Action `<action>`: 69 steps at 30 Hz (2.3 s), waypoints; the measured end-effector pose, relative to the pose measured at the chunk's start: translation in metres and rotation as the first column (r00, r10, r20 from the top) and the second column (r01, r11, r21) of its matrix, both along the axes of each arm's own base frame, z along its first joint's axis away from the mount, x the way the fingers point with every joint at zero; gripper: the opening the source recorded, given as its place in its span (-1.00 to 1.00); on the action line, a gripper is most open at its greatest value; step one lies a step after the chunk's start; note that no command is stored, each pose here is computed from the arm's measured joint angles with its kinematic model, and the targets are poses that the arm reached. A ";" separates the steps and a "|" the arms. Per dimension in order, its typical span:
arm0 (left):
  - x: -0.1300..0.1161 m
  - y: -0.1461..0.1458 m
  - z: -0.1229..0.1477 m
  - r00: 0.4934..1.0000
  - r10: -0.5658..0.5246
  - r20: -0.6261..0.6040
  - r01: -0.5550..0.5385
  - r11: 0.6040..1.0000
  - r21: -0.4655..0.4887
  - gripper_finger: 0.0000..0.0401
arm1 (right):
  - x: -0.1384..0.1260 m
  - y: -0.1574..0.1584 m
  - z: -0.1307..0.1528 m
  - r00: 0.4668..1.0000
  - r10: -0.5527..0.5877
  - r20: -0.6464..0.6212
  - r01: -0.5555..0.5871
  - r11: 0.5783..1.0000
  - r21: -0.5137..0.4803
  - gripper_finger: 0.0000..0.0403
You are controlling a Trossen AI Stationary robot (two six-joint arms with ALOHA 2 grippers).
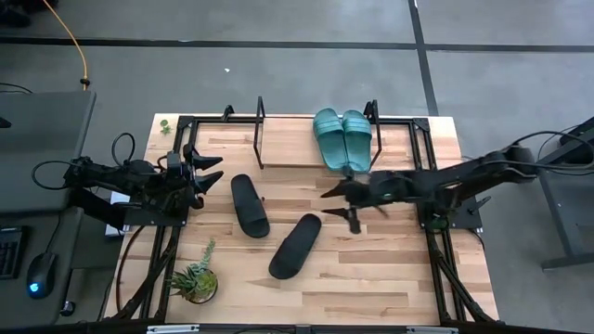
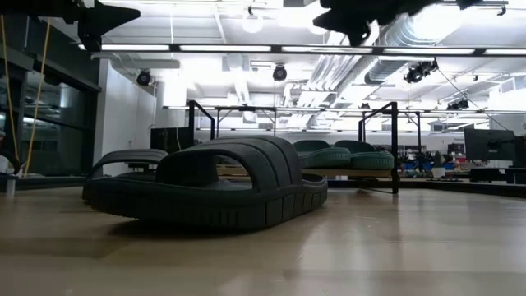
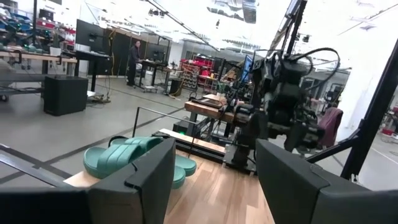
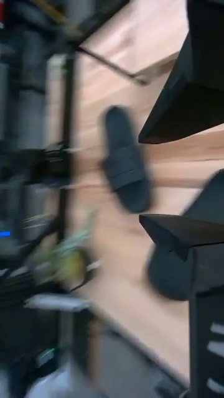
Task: Pick and place slides into the shelf
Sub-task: Put the right black slide on the shelf
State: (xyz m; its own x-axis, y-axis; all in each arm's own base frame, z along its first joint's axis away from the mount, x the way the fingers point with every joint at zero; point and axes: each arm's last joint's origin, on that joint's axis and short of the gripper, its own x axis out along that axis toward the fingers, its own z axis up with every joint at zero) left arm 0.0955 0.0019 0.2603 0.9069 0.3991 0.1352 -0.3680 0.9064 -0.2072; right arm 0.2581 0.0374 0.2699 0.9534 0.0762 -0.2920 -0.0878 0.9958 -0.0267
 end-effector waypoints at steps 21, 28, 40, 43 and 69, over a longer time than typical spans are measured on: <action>-0.001 0.000 0.003 1.000 0.011 0.024 -0.012 1.000 0.015 0.03 | -0.018 -0.024 -0.066 0.993 -0.103 0.055 0.076 0.927 0.366 -0.08; -0.001 0.000 0.003 1.000 0.012 0.021 -0.012 1.000 0.017 0.03 | -0.001 -0.024 -0.091 0.999 -0.053 -0.014 0.053 0.861 0.505 -0.08; 0.001 -0.002 0.001 0.998 -0.064 0.031 0.065 0.997 -0.048 0.03 | 0.050 0.002 -0.111 0.983 0.135 -0.120 -0.039 0.806 0.590 -0.08; 0.001 -0.002 0.000 0.997 -0.072 0.022 0.073 0.996 -0.047 0.03 | 0.062 0.011 -0.116 0.965 0.184 -0.189 -0.039 0.809 0.587 -0.08; 0.037 -0.010 -0.024 0.964 -0.220 -0.148 0.184 0.958 -0.221 0.03 | 0.065 0.046 -0.130 0.933 0.222 -0.282 -0.027 0.827 0.562 -0.08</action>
State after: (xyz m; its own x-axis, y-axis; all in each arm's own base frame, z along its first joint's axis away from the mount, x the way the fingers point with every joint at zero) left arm 0.1325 -0.0085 0.2363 0.9738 0.2078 -0.0925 -0.2271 0.9104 -0.3458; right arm 0.3233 0.0833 0.1397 0.7832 0.4259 -0.4530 -0.1186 0.8175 0.5636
